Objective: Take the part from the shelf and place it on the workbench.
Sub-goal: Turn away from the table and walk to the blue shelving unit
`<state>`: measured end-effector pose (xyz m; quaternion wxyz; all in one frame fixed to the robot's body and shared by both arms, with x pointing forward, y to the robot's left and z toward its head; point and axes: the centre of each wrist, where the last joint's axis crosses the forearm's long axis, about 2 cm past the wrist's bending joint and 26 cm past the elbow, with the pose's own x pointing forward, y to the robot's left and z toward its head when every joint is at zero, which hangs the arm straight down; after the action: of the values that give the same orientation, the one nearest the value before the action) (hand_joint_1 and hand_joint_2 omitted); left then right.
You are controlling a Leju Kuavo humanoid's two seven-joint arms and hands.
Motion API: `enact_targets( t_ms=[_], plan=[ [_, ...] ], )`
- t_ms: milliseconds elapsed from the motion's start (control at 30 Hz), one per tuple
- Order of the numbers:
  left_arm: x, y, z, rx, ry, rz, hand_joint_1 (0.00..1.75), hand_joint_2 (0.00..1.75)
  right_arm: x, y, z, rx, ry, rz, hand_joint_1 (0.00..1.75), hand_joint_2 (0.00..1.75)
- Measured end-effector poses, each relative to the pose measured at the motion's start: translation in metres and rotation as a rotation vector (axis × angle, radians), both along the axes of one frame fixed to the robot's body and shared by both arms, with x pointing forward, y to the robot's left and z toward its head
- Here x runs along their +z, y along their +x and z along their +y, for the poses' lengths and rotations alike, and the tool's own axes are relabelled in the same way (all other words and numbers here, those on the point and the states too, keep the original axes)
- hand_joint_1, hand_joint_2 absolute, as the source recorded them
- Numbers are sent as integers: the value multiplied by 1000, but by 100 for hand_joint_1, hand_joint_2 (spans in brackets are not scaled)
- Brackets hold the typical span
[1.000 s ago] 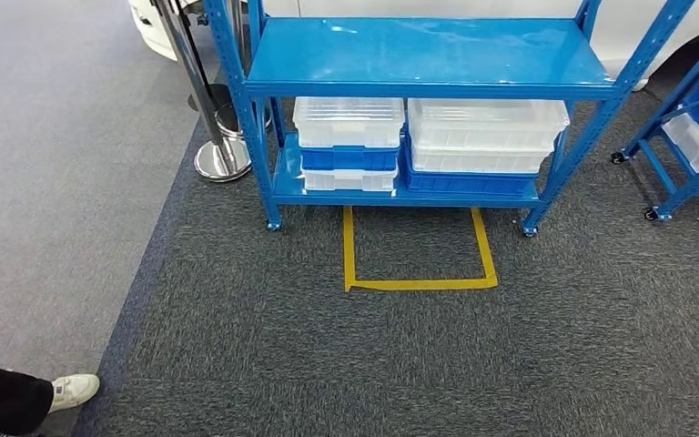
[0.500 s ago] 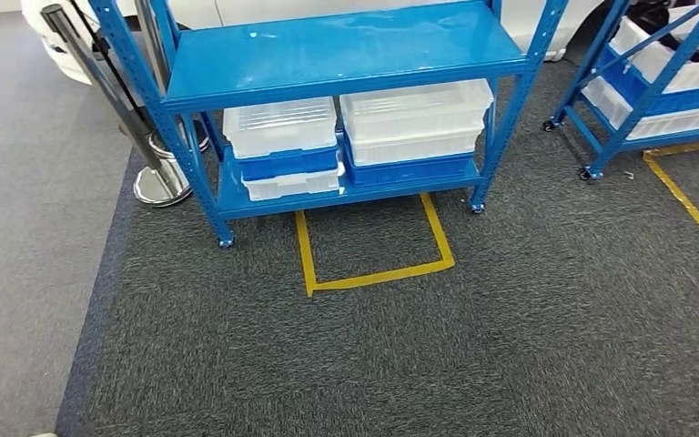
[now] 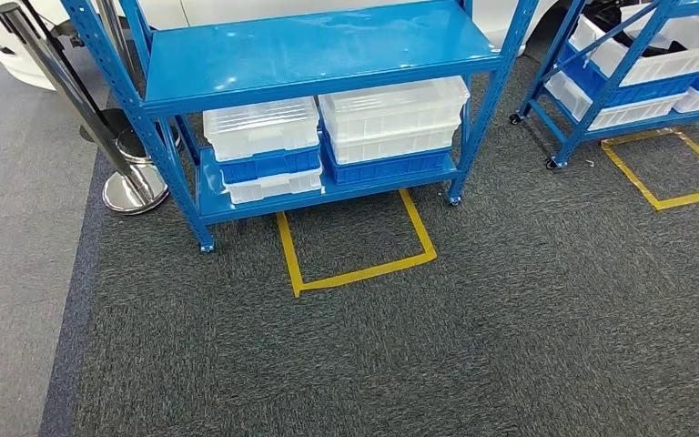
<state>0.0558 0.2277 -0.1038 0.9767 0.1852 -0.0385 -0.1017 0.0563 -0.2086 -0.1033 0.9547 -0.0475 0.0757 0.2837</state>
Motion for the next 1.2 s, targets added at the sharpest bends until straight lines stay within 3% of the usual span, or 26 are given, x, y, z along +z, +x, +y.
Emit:
enact_targets(
  t_ms=[1200],
  plan=[
    [0,0,1,-5,4,-11,0,0,0,2,-3,27,-11,-24,0,175]
  ],
)
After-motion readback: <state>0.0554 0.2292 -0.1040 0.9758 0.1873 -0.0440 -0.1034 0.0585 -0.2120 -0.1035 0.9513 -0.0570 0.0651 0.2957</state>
